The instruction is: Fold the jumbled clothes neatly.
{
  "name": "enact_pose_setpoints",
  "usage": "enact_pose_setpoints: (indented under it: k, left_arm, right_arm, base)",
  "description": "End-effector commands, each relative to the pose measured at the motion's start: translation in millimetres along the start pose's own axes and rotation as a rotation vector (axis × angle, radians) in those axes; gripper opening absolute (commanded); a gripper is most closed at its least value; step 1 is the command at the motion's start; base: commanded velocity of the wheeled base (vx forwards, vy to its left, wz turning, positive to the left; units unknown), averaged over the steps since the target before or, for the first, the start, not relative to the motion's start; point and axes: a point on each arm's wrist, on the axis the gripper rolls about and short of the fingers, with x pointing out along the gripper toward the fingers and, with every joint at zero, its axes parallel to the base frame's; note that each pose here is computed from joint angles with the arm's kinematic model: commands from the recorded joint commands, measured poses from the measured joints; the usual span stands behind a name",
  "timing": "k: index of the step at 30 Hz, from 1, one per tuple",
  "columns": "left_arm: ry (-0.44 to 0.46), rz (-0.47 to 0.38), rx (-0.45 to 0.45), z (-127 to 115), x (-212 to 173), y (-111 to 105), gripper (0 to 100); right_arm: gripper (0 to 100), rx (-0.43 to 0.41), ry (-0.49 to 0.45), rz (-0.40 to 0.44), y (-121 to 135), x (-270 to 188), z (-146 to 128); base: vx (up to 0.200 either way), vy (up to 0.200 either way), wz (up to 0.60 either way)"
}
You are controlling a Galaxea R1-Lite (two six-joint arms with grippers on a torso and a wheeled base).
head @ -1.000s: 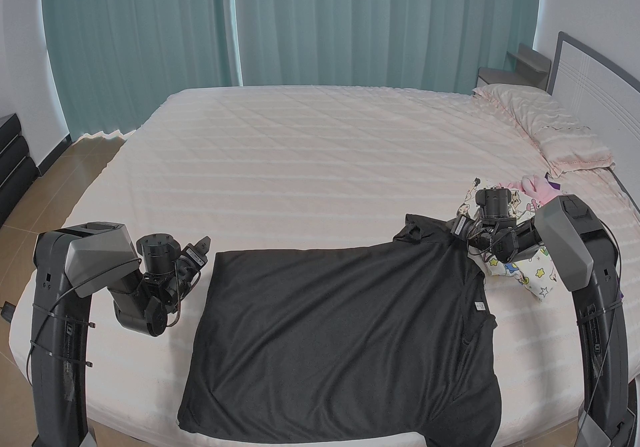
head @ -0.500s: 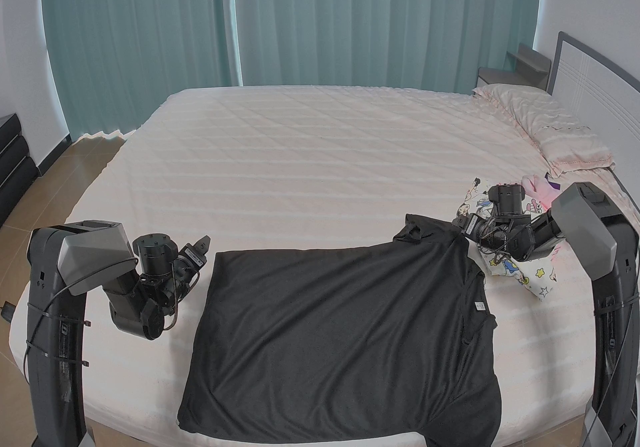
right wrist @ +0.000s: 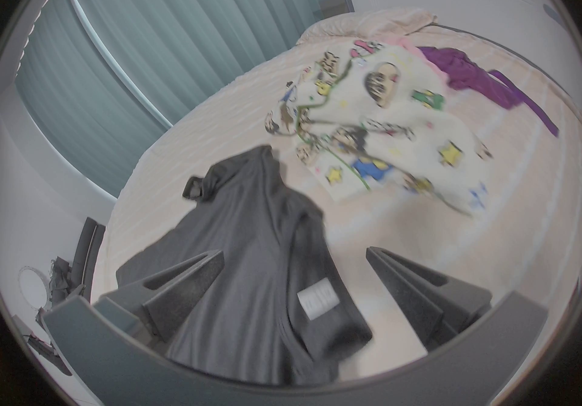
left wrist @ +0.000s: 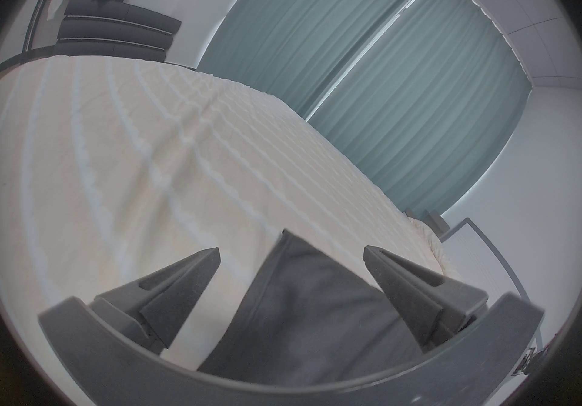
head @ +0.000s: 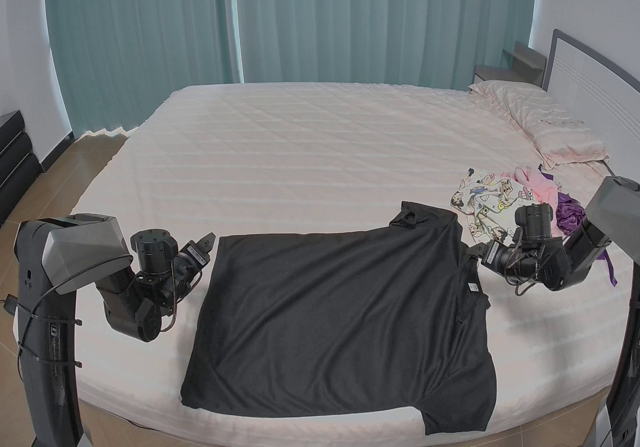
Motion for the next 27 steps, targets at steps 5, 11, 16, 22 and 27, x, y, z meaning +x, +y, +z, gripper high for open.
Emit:
enact_pose_setpoints:
  k: [5,11,16,22,27]
  left_arm:
    - [0.199,0.050,0.041,-24.3,-83.3,4.5,100]
    - [0.301,0.094,0.052,-38.4,-130.0,10.4,100]
    - [0.372,0.113,-0.015,-49.7,-155.9,7.3,100]
    - [0.414,0.148,0.005,-58.8,-162.1,12.6,100]
    - [0.484,0.227,0.044,-72.7,-165.9,28.2,100]
  right_arm:
    - [100,0.066,-0.027,0.057,-16.6,-67.5,-30.4]
    - [100,0.140,0.007,0.040,-27.7,-78.1,-50.8]
    - [100,0.179,0.020,0.038,-36.5,-87.9,-65.7]
    - [100,0.180,0.038,0.064,-41.6,-96.4,-77.7]
    - [100,0.222,0.089,0.100,-47.5,-104.0,-89.3]
  base:
    - [-0.200,0.000,0.00]
    - [0.000,0.000,0.00]
    - [0.000,0.000,0.00]
    - [0.000,0.000,0.00]
    - [0.000,0.000,0.00]
